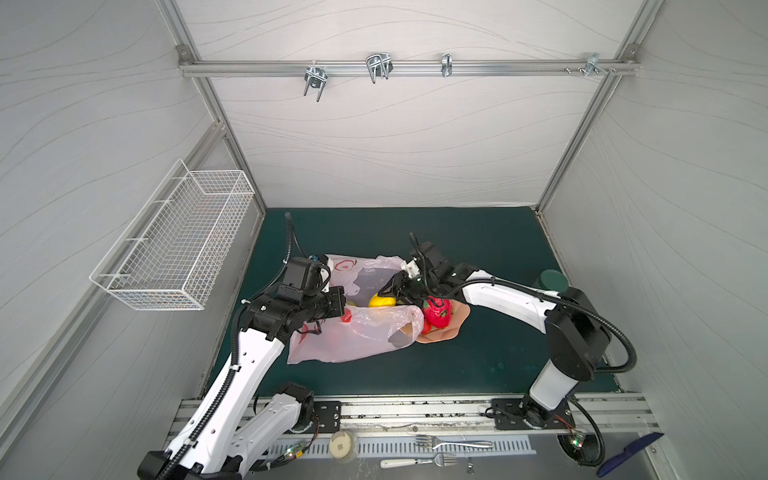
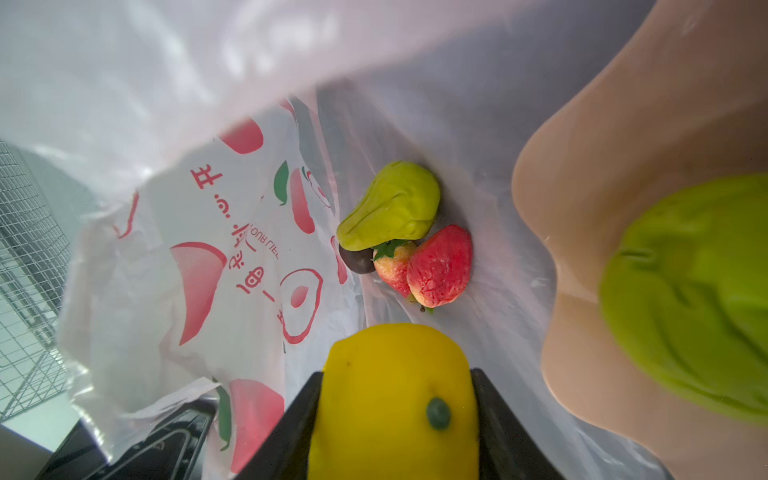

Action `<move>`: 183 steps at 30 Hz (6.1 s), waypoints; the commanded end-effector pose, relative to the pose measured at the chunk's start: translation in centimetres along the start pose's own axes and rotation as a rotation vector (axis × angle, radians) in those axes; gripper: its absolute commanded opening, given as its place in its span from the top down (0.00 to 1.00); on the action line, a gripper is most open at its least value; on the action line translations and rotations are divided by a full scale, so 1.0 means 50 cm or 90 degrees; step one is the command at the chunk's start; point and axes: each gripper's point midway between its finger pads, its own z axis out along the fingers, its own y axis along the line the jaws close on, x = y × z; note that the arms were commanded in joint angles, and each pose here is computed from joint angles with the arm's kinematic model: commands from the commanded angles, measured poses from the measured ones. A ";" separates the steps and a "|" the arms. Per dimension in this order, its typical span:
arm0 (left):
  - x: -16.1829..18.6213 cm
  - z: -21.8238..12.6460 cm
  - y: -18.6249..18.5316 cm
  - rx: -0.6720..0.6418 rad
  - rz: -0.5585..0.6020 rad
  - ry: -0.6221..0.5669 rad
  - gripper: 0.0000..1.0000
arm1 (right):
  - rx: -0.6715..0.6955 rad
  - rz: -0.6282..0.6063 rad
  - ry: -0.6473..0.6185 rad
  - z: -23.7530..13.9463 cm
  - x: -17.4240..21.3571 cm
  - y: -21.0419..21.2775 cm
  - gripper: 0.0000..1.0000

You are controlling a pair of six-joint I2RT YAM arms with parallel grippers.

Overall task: Place the fruits into the plastic bag
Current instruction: 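Lift the lemon and carry it into the bag mouth with the right gripper, then open the right gripper to release the lemon inside the bag, then withdraw the right gripper from the bag back over the plate, then lower the right gripper onto the green apple and close on it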

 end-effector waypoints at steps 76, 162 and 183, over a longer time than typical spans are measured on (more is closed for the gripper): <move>-0.008 -0.020 0.018 -0.029 0.006 -0.043 1.00 | 0.073 -0.072 0.023 -0.032 0.032 0.021 0.03; 0.000 -0.046 0.027 -0.042 0.019 -0.061 1.00 | 0.522 -0.215 -0.085 -0.061 -0.064 -0.200 0.05; -0.007 -0.048 0.024 -0.044 0.027 -0.060 1.00 | 0.581 -0.205 -0.090 -0.045 -0.099 -0.271 0.17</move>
